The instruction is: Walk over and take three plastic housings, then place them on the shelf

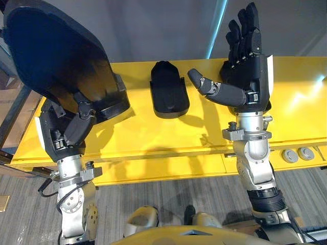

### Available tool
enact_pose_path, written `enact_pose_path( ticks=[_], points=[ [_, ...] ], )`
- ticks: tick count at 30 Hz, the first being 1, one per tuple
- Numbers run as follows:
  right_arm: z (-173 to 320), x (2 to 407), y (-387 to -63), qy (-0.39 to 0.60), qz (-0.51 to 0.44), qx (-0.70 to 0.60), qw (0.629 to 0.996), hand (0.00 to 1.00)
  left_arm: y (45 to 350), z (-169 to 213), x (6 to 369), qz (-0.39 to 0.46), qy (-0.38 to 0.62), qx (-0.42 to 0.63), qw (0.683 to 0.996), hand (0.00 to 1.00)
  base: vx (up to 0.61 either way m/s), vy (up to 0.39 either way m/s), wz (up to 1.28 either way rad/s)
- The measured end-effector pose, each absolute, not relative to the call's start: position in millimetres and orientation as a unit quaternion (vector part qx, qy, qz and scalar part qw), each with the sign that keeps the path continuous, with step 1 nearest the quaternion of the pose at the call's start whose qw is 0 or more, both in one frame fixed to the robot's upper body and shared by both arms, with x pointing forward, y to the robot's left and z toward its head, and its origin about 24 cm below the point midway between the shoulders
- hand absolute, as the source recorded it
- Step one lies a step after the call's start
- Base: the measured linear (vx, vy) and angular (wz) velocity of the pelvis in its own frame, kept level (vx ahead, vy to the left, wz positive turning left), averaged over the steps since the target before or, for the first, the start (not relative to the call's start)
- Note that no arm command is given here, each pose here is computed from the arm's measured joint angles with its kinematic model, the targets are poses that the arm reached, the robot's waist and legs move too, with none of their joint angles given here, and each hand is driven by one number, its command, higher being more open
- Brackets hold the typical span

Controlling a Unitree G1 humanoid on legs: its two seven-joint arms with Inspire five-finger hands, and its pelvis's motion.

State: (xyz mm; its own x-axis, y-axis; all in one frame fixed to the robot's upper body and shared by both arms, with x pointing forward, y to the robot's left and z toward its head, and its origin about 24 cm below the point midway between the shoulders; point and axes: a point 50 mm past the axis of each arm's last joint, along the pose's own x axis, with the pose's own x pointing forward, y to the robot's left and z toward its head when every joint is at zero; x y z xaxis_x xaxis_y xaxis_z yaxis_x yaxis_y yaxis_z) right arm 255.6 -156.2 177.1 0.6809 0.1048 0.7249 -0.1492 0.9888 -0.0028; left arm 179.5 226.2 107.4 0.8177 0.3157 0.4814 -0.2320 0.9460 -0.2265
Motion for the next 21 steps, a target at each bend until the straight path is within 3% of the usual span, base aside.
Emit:
enact_pose_path(
  ticks=[9,16,21],
  points=[
    [137.1,232.2,-204.3,-0.325,-0.045,0.068,0.942,1.00,194.8,103.8,188.4,0.083,-0.256,-0.101,0.958,0.00,0.01,0.110,0.69],
    [137.2,233.8,-196.9,-0.332,-0.030,0.089,0.938,1.00,189.2,96.4,188.7,0.059,-0.243,-0.095,0.964,0.00,-0.01,0.537,0.24],
    [111.3,240.7,-166.3,-0.275,0.003,0.126,0.953,1.00,191.5,92.2,191.6,-0.023,-0.214,-0.044,0.976,0.00,-0.08,0.623,-0.23]
  ],
)
